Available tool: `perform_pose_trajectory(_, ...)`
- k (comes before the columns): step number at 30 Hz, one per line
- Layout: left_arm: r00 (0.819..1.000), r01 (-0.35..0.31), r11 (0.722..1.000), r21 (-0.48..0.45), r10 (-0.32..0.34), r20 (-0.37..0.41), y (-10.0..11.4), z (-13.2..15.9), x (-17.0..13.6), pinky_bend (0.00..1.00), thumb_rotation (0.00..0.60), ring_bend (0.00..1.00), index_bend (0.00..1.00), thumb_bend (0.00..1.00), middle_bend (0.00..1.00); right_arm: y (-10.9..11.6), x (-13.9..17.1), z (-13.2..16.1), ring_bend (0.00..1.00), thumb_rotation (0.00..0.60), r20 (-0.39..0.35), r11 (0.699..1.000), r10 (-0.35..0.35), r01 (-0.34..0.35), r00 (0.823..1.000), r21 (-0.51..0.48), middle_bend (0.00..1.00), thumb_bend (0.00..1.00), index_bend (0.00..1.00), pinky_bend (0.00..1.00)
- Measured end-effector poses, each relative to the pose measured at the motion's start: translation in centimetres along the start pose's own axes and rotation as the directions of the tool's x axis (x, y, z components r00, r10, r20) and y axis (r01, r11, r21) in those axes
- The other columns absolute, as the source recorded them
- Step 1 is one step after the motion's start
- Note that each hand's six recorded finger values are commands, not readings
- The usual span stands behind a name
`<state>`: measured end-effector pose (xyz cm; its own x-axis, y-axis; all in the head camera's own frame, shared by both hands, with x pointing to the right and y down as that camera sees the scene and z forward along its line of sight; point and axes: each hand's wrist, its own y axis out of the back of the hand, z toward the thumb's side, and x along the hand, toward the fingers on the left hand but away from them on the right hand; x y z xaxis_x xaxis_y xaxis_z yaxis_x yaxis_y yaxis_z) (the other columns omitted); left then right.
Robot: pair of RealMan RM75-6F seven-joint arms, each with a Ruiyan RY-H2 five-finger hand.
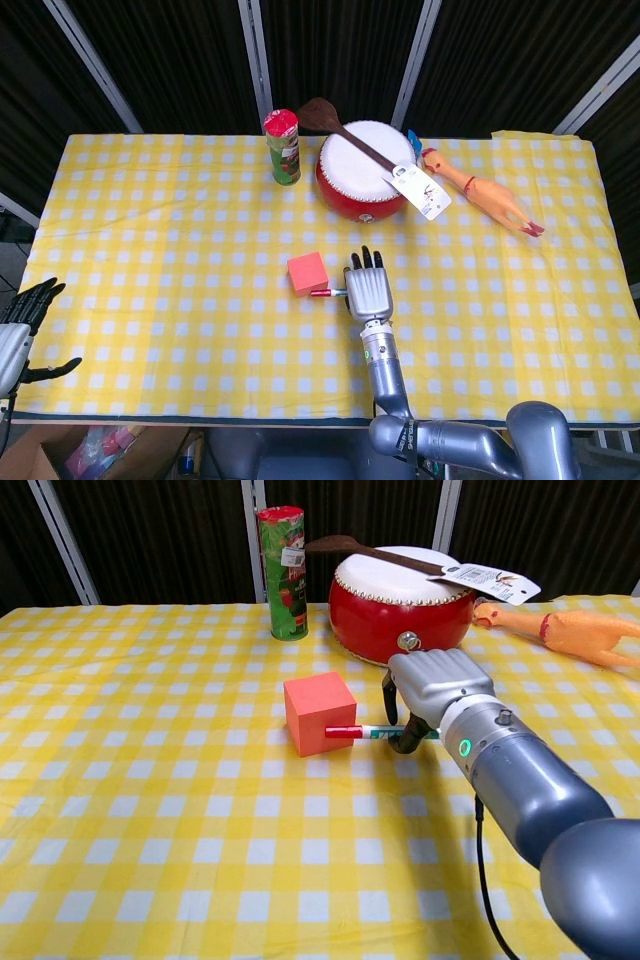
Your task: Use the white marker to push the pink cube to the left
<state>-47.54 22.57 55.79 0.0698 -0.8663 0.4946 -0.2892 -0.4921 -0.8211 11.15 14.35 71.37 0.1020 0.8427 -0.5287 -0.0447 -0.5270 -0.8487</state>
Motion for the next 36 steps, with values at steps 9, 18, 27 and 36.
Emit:
perform_pose_trajectory(9,1.0,-0.002,1.0,0.001,0.002,-0.001,0.0,-0.1,-0.2,0.0,0.6,0.0,0.0,0.03,0.0,1.0,0.5,-2.5,0.11,0.6,0.034,0.999,-0.015,0.014,0.999,0.028,0.25,0.56,0.72,0.15)
perform_pose_trajectory(18,1.0,-0.001,1.0,0.002,0.001,0.001,-0.1,0.1,-0.3,0.0,0.6,0.0,0.0,0.03,0.0,2.9,-0.1,-6.9,0.11,0.6,0.071,0.995,-0.055,0.049,0.996,0.083,0.25,0.56,0.72,0.16)
perform_pose_trajectory(27,1.0,0.008,1.0,0.006,-0.008,0.0,-0.4,0.3,-0.2,0.0,0.6,0.0,0.0,0.03,0.0,2.9,-1.4,-8.5,0.11,0.6,0.072,0.996,-0.068,0.064,0.995,0.061,0.25,0.56,0.72,0.17)
perform_pose_trajectory(36,1.0,0.01,1.0,0.0,-0.01,0.002,-0.3,0.3,-0.1,0.0,0.6,0.0,0.0,0.03,0.0,2.1,-2.7,-7.7,0.11,0.6,0.056,0.994,-0.07,0.065,0.996,0.085,0.25,0.56,0.72,0.17)
